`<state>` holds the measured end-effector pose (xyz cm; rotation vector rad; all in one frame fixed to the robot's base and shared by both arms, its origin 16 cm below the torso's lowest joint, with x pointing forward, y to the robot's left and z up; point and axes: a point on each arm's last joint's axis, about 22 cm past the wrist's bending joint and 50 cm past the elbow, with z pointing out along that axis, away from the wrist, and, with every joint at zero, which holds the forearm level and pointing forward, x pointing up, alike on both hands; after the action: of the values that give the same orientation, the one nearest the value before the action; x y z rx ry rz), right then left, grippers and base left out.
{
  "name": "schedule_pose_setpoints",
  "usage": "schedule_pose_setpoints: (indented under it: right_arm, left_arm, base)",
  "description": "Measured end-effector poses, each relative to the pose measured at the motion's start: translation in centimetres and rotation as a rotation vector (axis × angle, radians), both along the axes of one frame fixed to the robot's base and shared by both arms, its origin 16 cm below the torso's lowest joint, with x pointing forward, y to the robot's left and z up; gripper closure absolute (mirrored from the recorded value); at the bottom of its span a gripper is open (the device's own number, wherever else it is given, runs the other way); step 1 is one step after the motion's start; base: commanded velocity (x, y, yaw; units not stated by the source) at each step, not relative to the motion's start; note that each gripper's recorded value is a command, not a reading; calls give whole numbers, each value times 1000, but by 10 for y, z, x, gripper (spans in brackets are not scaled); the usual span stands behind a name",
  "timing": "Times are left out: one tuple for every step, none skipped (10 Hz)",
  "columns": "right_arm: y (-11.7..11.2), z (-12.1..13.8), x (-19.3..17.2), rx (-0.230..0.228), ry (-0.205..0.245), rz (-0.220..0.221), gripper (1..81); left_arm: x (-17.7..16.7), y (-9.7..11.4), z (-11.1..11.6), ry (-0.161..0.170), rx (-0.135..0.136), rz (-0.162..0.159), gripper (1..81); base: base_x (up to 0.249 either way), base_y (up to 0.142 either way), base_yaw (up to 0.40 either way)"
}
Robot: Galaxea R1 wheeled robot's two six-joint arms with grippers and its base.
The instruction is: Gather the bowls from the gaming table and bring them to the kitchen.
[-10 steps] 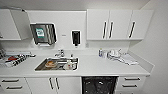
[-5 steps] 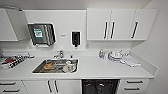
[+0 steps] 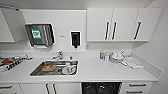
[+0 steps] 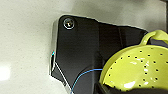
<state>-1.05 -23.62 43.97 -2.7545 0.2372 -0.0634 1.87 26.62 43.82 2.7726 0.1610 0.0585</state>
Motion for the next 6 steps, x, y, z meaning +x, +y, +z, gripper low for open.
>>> schedule_pose_setpoints:
  right_arm:
    - [2,0,0,2,0,1,811]
    - [-1,0,0,-1,0,0,811]
    - [-3,0,0,-5,0,0,811]
    - [-2,0,1,-4,-1,0,811]
    - [-3,0,3,-5,-2,0,811]
    - [-3,0,3,-5,-3,0,811]
  left_arm:
    - [0,0,0,0,0,0,811]
    - [0,0,0,0,0,0,811]
    - [0,0,0,0,0,0,811]
    - [0,0,0,0,0,0,811]
    - [3,0,0,-2,-2,1,811]
    - [2,0,1,-5,-7,2,811]
  base:
    - [112,0,0]
    - [110,0,0]
    - [86,0,0]
    - [0,0,0]
    - [0,0,0]
    - [0,0,0]
